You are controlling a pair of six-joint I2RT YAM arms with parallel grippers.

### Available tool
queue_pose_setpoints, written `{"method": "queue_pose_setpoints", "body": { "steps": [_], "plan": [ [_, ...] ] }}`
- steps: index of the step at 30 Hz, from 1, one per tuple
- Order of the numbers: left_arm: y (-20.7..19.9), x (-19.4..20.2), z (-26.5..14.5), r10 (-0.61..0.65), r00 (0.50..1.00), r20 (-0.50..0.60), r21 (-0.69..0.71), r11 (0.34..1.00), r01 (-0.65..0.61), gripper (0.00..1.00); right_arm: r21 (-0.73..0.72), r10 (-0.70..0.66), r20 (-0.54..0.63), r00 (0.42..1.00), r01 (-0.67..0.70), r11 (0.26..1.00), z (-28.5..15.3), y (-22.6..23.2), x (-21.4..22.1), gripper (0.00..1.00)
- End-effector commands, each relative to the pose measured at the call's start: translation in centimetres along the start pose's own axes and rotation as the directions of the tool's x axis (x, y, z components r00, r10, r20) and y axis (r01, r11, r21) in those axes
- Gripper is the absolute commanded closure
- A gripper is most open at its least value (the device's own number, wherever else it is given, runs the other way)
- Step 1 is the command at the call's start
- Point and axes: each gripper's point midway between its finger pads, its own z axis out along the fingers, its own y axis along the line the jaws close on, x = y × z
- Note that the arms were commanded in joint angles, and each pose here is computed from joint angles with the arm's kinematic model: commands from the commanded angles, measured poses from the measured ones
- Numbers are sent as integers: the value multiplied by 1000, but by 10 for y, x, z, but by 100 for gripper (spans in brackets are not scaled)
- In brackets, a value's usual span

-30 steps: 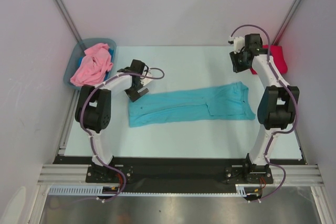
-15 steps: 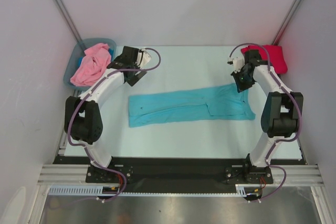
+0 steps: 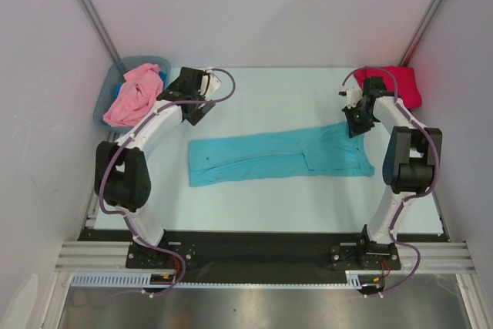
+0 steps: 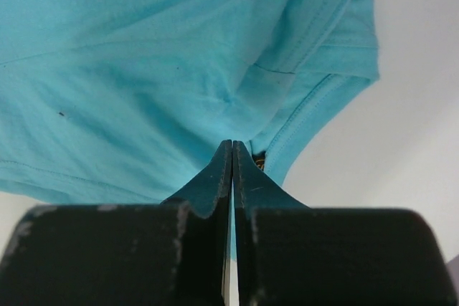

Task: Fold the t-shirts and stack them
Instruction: Fold the tshirt

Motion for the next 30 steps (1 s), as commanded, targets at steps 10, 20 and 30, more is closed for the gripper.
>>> {"method": "queue_pose_setpoints", "body": {
  "steps": [10,20,30],
  "plan": [
    [22,-12,-12,-34,999,35,-70,997,36,0,4,46,-4,999,-46,999,23,-3,6,100],
    [25,-16,-8,-22,999,38,-79,997,25,0,58,88,-30,996,-86,995,18,-25,26,100],
    [28,-20,-7,-23,999,46,-85,996,27,0,71,124,-53,991,-120,990,35,-34,39,100]
  ]
}}
